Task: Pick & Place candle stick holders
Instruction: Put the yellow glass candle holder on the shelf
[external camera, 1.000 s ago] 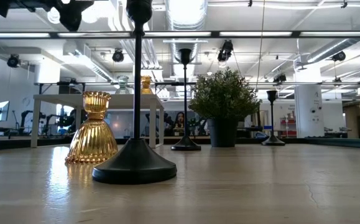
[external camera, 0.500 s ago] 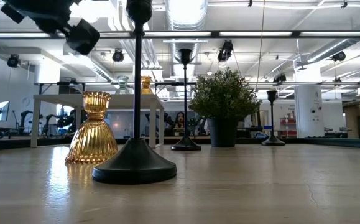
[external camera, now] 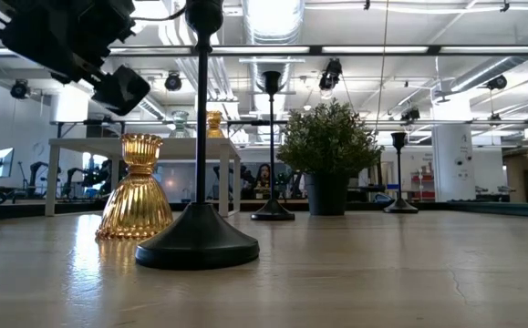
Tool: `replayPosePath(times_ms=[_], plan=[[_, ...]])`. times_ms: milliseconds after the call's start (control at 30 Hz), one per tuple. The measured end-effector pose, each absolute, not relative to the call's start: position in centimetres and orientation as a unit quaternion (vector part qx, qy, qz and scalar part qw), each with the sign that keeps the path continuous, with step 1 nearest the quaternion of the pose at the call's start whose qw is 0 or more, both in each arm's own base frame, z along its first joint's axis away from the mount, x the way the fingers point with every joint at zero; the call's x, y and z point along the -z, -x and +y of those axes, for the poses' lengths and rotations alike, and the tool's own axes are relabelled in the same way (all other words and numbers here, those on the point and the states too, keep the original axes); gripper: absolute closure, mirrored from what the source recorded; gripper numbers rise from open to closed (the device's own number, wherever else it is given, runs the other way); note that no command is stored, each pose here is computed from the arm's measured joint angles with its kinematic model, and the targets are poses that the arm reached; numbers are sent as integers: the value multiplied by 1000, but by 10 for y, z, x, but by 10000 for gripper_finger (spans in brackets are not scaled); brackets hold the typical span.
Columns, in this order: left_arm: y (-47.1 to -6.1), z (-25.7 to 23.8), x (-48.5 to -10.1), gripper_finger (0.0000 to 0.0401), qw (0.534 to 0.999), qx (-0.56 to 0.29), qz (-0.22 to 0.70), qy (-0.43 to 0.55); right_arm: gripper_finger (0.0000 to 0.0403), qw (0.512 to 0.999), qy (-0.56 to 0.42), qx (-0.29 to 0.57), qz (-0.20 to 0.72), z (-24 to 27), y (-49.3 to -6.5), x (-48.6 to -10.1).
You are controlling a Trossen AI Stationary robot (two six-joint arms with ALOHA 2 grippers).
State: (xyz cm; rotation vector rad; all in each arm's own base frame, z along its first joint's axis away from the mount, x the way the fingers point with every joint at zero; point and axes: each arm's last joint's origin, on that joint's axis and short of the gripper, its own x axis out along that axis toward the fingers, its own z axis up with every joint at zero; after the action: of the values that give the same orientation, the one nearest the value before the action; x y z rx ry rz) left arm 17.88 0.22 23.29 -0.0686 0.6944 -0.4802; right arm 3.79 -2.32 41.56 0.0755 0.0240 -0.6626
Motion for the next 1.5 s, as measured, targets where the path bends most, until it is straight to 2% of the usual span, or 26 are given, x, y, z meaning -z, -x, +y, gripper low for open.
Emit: replayPosePath(times_ms=[300,767,1000,1300,1500], plan=[[-189,-2,-197,111,890,250,381,30,394,945,-37,325,12,-23,-38,-416],[-216,-10,-160,111,901,263,346,-10,394,945,-37,325,12,-23,-38,-416],[-226,-10,-150,111,902,267,339,-11,394,945,-37,325,12,-23,-38,-416],[-238,-13,-155,111,918,285,274,-26,394,945,-37,325,12,-23,-38,-416],[-242,-14,-146,111,915,287,281,-29,394,945,-37,325,12,-23,-38,-416]])
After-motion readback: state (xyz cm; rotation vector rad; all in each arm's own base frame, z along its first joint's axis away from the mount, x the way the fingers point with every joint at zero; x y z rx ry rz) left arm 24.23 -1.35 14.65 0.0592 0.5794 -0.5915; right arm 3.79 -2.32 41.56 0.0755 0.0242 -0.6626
